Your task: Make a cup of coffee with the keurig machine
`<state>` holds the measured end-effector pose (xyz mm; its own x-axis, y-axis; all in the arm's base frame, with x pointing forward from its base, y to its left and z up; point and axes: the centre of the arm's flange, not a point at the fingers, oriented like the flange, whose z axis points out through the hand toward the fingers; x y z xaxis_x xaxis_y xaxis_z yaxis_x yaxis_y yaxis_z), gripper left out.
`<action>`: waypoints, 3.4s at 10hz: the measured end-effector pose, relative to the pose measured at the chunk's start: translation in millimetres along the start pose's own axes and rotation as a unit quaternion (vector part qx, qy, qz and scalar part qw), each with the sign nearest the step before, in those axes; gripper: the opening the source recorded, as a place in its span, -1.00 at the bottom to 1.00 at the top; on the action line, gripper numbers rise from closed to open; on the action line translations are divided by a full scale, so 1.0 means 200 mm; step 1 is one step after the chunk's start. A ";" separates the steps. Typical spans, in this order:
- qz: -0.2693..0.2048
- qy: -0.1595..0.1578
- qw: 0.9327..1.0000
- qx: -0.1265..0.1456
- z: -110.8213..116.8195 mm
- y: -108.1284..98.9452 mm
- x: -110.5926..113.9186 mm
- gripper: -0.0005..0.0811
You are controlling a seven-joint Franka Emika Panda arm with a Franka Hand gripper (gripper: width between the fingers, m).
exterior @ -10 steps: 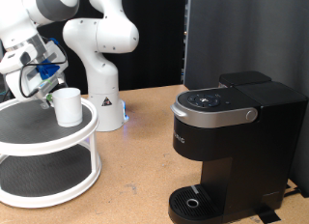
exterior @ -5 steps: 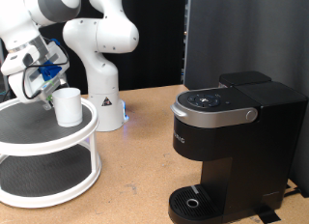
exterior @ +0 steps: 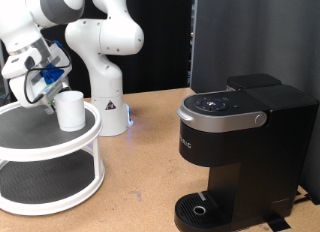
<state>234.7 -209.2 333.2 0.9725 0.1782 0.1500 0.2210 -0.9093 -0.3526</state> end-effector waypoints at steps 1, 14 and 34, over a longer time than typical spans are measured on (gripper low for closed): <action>0.000 0.000 1.000 0.000 0.00 0.00 0.00 0.87; -0.004 -0.014 1.000 0.023 -0.09 -0.04 0.04 -0.82; 0.031 0.066 0.997 -0.033 -0.39 -0.56 0.65 -0.82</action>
<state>331.2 -112.9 465.6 0.9651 0.0739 0.2513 0.1513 -0.9403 -0.3048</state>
